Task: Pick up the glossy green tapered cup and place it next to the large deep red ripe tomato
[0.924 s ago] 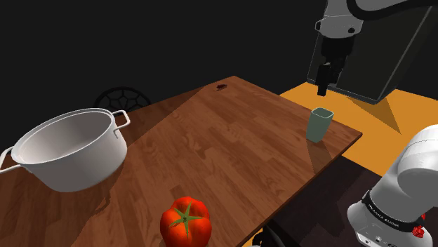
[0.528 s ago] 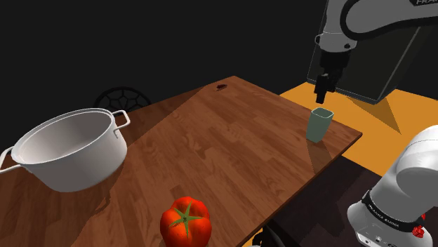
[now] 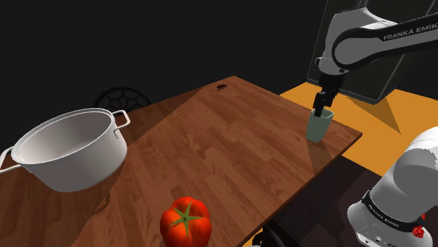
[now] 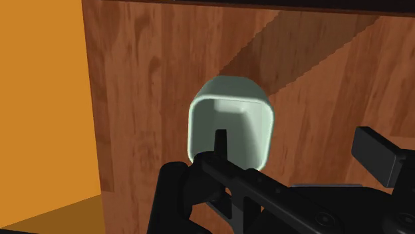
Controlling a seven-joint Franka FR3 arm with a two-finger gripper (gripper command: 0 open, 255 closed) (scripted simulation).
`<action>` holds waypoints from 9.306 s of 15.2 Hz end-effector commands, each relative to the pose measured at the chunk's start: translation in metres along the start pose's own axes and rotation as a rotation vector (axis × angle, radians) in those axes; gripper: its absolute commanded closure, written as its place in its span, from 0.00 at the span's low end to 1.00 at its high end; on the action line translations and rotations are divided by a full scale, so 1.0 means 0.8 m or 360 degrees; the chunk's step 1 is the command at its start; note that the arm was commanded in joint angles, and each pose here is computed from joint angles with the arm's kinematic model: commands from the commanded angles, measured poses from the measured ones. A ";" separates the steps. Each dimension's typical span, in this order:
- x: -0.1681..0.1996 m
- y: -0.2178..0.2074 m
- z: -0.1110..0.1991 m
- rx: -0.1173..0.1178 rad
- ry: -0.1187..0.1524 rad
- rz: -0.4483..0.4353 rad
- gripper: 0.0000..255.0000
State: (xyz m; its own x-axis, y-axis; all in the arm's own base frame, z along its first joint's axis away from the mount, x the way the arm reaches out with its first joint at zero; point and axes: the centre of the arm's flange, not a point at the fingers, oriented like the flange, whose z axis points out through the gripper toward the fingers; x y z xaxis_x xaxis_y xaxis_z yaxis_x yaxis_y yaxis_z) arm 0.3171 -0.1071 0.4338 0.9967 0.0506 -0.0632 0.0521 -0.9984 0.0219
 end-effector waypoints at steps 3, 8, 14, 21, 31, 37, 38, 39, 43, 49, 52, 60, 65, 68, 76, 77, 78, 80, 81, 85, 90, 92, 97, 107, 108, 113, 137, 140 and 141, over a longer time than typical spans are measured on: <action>0.000 0.008 0.033 0.0006 0.0006 0.0004 0.00; 0.000 0.008 0.063 0.0006 0.0006 0.0004 0.00; 0.000 0.008 0.063 0.0006 0.0006 0.0004 0.00; 0.000 0.008 0.063 0.0006 0.0006 0.0004 1.00; -0.002 0.009 0.023 0.0006 0.0006 0.0004 1.00; -0.005 0.010 -0.016 0.0006 0.0006 0.0004 1.00; -0.005 0.010 -0.023 0.0006 0.0006 0.0004 1.00; -0.005 0.010 -0.029 0.0006 0.0006 0.0004 1.00; -0.007 0.011 -0.056 0.0006 0.0006 0.0004 1.00; -0.010 0.012 -0.095 0.0006 0.0006 0.0004 1.00; -0.011 0.012 -0.115 0.0006 0.0006 0.0004 1.00; -0.014 0.013 -0.168 0.0006 0.0006 0.0004 1.00; -0.016 0.014 -0.201 0.0006 0.0006 0.0004 1.00; -0.012 -0.001 -0.213 0.0006 0.0006 0.0004 1.00; 0.030 -0.127 -0.219 0.0006 0.0006 0.0004 1.00; 0.035 -0.142 -0.219 0.0006 0.0006 0.0004 1.00; 0.041 -0.158 -0.220 0.0006 0.0006 0.0004 1.00; 0.051 -0.189 -0.222 0.0006 0.0006 0.0004 1.00; 0.056 -0.205 -0.222 0.0006 0.0006 0.0004 1.00; 0.077 -0.267 -0.225 0.0006 0.0006 0.0004 1.00; 0.104 -0.345 -0.229 0.0006 0.0006 0.0004 1.00; 0.114 -0.377 -0.231 0.0006 0.0006 0.0004 1.00; 0.140 -0.455 -0.234 0.0006 0.0006 0.0004 1.00; 0.158 -0.499 -0.190 0.0006 0.0006 0.0004 1.00; 0.158 -0.499 -0.184 0.0006 0.0006 0.0004 1.00; 0.160 -0.500 -0.151 0.0006 0.0006 0.0004 1.00; 0.170 -0.503 0.007 0.0006 0.0006 0.0004 1.00; 0.171 -0.504 0.026 0.0006 0.0006 0.0004 1.00; 0.171 -0.504 0.026 0.0006 0.0006 0.0004 1.00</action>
State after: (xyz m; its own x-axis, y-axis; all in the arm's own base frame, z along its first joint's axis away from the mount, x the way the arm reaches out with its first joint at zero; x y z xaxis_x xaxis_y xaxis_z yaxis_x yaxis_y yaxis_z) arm 0.4313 0.3020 0.3978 0.9970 0.0485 -0.0602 0.0497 -0.9986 0.0187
